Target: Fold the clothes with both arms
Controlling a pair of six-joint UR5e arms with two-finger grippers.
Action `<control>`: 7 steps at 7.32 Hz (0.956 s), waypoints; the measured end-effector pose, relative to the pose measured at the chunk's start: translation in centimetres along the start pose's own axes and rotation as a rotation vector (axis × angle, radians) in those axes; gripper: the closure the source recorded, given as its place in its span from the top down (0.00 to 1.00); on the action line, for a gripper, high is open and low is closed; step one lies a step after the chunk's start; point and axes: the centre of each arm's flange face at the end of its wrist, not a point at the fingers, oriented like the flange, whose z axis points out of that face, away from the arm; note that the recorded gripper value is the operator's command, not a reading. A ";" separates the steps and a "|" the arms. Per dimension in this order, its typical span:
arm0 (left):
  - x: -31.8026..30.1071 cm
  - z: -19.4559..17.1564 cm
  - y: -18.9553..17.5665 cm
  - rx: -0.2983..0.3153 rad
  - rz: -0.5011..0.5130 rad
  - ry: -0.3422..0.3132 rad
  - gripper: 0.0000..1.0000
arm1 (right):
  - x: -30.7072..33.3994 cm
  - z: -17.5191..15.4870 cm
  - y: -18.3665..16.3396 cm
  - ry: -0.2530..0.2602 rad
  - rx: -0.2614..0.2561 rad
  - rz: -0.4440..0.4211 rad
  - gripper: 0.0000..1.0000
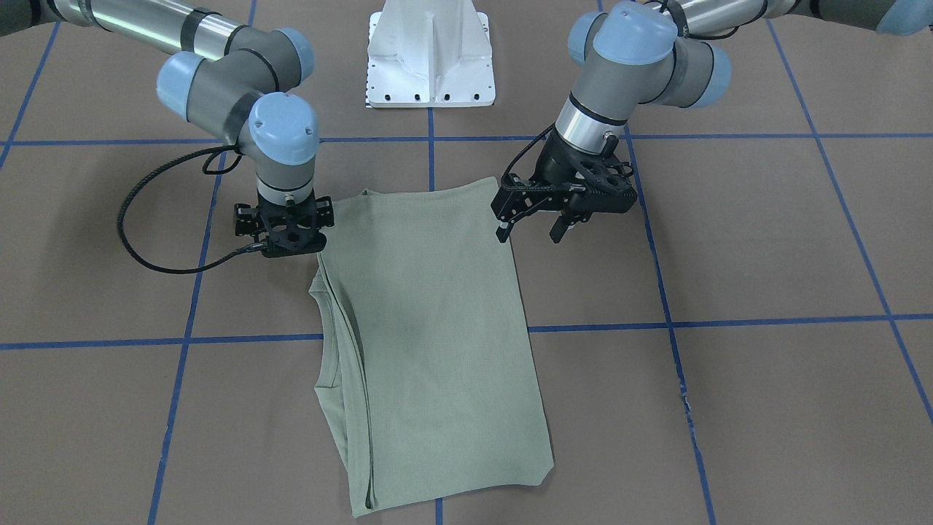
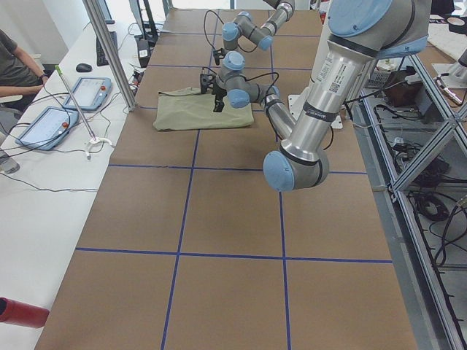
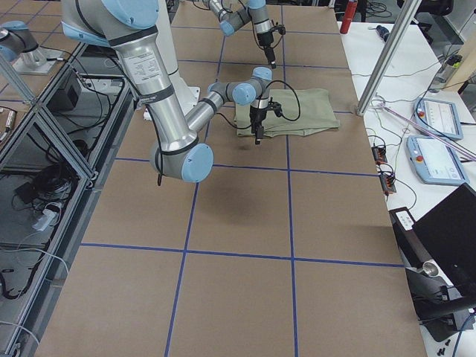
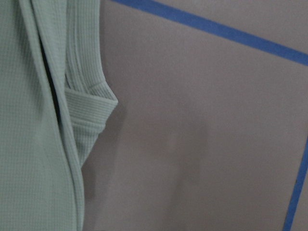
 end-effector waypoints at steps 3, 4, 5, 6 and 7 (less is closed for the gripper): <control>0.1 -0.2 0.0 0.001 0.005 0.005 1.00 | -3.3 -3.5 -4.1 -0.043 0.058 -0.021 1.00; 0.2 -0.6 0.1 0.005 0.008 0.012 1.00 | -4.7 -3.3 -5.8 -0.062 0.087 -0.037 1.00; 0.4 -1.2 0.1 0.012 0.012 0.023 1.00 | -5.5 -2.0 -7.6 -0.079 0.119 -0.050 1.00; 0.7 -2.1 0.2 0.021 0.016 0.038 1.00 | -5.8 -0.4 -9.1 -0.083 0.139 -0.055 1.00; 1.1 -2.8 0.3 0.031 0.021 0.053 1.00 | -6.0 0.5 -10.2 -0.082 0.148 -0.055 1.00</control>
